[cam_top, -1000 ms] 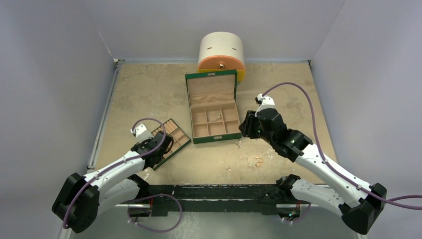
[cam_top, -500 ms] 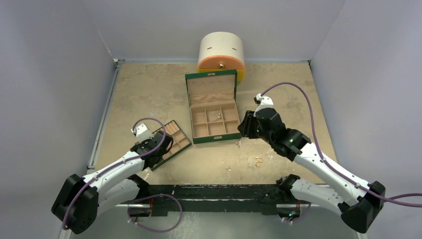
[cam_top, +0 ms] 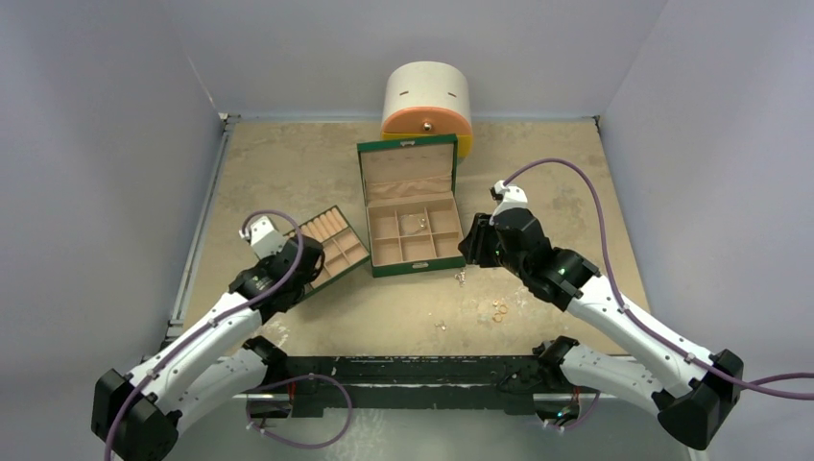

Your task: Organize the mixed jewelry

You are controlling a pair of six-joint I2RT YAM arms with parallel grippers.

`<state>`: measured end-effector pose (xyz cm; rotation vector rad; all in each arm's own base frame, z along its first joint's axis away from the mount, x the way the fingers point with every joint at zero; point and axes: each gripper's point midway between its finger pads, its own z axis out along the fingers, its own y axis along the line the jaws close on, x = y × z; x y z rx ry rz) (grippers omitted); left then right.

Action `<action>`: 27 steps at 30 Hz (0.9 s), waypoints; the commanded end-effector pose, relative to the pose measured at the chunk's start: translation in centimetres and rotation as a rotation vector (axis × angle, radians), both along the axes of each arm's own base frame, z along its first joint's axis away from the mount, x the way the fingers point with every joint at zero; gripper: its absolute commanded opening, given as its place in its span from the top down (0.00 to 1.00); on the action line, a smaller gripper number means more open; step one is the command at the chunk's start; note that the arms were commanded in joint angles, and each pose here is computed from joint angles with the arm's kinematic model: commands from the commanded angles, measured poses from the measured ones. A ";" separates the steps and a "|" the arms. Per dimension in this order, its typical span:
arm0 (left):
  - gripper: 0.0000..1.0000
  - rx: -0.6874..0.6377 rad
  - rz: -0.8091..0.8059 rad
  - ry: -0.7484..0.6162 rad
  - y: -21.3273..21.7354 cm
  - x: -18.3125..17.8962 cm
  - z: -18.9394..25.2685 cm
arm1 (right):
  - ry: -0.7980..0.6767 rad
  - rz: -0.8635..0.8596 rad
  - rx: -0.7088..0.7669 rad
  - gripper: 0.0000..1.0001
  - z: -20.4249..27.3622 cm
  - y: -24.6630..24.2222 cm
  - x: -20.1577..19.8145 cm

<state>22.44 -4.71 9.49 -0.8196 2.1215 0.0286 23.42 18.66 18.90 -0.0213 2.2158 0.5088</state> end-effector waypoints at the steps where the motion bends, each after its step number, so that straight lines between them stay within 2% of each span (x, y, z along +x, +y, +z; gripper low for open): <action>1: 1.00 -0.026 0.006 -0.122 0.0 1.3 5.6 | -0.041 -0.018 0.038 0.59 1.8 0.0 0.4; 7: 1.00 -0.036 -0.052 -0.158 -0.4 1.3 9.6 | -0.048 -0.028 0.023 0.59 2.0 -0.6 0.2; 14: 1.00 -0.080 -0.202 -0.157 -3.0 1.7 12.8 | -0.065 -0.063 -0.024 0.59 2.5 -2.1 0.1; 19: 1.00 -0.144 -0.332 -0.204 -5.4 2.0 15.1 | -0.078 -0.085 -0.039 0.59 2.7 -3.0 -0.2; 27: 1.00 -0.232 -0.435 -0.173 -9.7 2.8 15.0 | -0.061 -0.124 -0.046 0.59 1.9 -4.1 -0.8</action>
